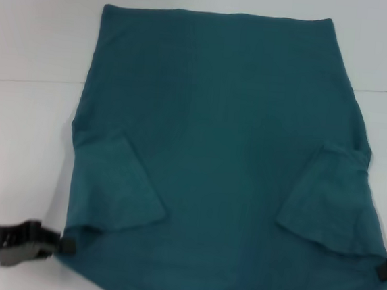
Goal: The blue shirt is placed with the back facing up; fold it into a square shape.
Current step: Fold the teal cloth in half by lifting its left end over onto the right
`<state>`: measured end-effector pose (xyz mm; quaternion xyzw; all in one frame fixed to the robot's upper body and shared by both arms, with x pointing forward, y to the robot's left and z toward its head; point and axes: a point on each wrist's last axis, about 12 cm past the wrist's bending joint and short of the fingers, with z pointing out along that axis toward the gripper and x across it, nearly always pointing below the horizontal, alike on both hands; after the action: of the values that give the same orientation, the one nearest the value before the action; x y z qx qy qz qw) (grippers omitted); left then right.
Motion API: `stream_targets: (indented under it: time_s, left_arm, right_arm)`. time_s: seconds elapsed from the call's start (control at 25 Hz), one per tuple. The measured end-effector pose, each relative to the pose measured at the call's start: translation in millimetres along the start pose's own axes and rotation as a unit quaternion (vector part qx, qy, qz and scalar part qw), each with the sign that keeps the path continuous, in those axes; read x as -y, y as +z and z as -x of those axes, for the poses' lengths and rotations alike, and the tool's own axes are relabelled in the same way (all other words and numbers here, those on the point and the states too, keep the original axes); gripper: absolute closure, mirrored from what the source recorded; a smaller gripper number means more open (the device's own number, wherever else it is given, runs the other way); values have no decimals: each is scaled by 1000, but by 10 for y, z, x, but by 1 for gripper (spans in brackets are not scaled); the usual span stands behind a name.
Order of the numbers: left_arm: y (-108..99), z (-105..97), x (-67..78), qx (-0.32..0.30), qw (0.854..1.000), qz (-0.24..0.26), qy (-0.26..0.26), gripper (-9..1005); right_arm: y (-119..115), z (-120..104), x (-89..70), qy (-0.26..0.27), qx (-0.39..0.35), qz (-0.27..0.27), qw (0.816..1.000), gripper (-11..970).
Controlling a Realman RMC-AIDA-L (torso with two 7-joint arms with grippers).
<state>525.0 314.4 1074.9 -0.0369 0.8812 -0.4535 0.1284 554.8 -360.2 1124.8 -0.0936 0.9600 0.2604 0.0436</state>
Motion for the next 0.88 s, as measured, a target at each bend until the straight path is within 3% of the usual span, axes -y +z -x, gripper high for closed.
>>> stream_targets:
  time_s: [0.48,0.68,0.88]
  left_arm:
    - [-280,-472,-165,-85,996,19,-11,954]
    - [-242,-370,-75,-89,996,7,12,954]
    - [-175,-94,121,-78,996,-26,31,954]
  right_arm:
    - [15,-388,47,7,-42,56,998,905]
    - [-41,-414,70,11,-13,78,997,901]
    - [-159,-312,36,3,40,110,993,897]
